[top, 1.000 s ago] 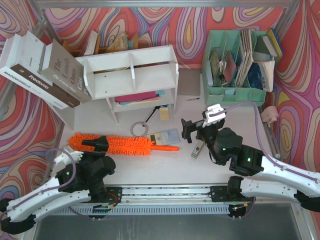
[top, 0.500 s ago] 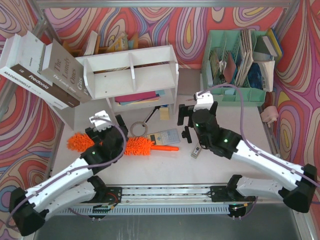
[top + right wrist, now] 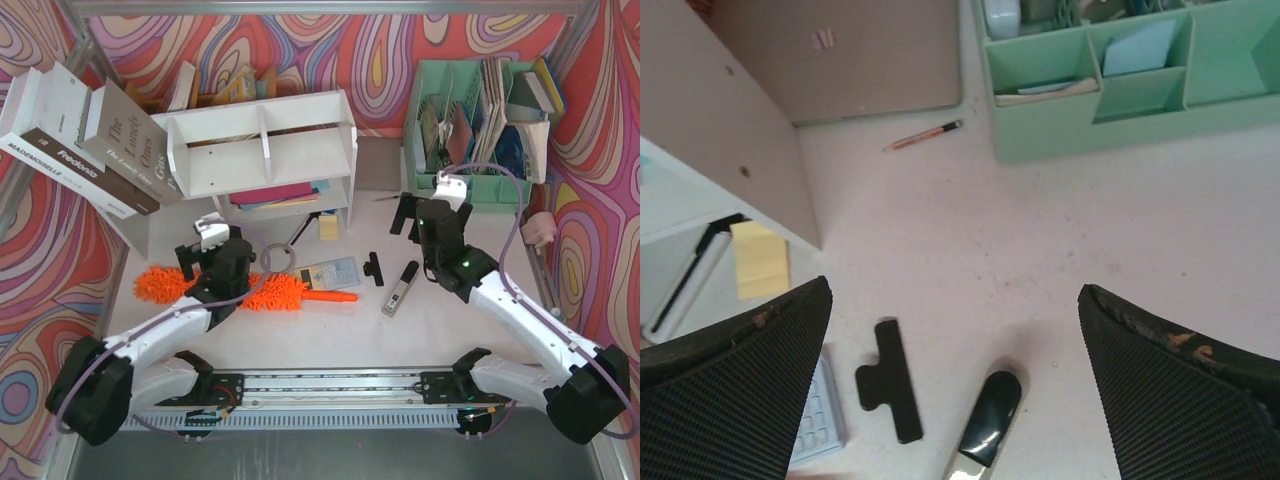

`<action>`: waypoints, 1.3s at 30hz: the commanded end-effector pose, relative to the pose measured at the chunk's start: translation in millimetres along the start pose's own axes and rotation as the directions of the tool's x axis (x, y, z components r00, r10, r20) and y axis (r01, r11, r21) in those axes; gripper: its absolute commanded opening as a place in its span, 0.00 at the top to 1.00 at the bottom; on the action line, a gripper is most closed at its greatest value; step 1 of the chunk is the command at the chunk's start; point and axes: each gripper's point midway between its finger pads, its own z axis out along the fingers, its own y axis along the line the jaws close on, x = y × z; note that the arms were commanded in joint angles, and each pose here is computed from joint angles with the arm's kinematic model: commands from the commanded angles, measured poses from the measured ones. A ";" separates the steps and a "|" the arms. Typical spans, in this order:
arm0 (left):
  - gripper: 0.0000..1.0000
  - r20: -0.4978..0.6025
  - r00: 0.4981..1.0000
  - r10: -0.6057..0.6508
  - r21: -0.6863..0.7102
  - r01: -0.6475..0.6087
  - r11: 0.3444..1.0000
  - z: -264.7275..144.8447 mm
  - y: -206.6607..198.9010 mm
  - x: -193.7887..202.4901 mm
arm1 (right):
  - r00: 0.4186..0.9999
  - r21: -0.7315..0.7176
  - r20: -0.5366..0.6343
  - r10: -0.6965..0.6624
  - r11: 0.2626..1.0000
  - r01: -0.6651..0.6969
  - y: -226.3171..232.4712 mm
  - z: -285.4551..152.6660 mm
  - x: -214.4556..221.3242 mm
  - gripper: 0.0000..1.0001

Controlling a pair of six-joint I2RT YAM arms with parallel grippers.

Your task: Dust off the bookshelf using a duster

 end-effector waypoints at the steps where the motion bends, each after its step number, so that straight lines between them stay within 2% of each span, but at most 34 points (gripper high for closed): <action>1: 0.02 0.048 0.998 0.049 -0.040 -0.047 0.998 15.7 7.4 -5.0 | 1.000 0.038 0.025 0.006 0.999 -0.007 -19.2 5.0 -0.8 0.01; 3: 0.01 0.077 0.996 0.035 -0.008 -0.034 0.999 21.7 7.7 -6.2 | 0.999 0.062 0.031 0.006 0.998 -0.008 -28.1 8.2 1.0 0.01; 9: 0.01 0.040 0.999 0.012 0.032 -0.013 0.999 48.5 18.1 28.1 | 1.000 0.150 0.026 0.006 0.989 -0.009 -57.2 24.2 15.9 0.01; 13: 0.01 0.090 0.994 0.063 0.097 -0.072 0.993 57.3 8.0 40.1 | 1.000 0.211 0.016 0.003 0.977 -0.007 -81.1 38.7 33.1 0.01; 15: 0.01 0.130 0.990 0.046 0.127 -0.062 0.990 59.3 3.1 34.6 | 1.000 0.229 0.012 0.006 0.973 -0.008 -92.3 45.4 42.1 0.01; 18: 0.02 0.106 0.993 0.054 0.190 -0.074 0.979 68.0 -4.1 40.8 | 1.000 0.270 0.004 0.012 0.963 -0.013 -111.9 54.8 55.0 0.01; 20: 0.02 0.093 0.996 0.015 0.173 -0.031 0.984 76.6 0.6 46.5 | 1.000 0.279 0.018 0.013 0.960 -0.017 -118.9 60.5 62.0 0.01; 22: 0.02 0.091 0.995 -0.031 0.196 0.013 0.981 84.8 3.6 53.8 | 0.999 0.270 0.042 -0.004 0.963 -0.007 -120.7 65.3 67.7 0.01; 30: 0.01 -0.003 1.000 -0.021 0.213 0.021 0.977 95.4 0.1 67.4 | 0.991 0.242 0.111 -0.080 0.969 0.051 -122.8 83.4 85.9 0.01; 39: 0.01 -0.041 0.998 -0.045 0.188 0.052 0.981 104.3 5.1 68.9 | 0.969 0.067 0.180 -0.171 0.985 0.161 -96.5 99.0 93.3 0.01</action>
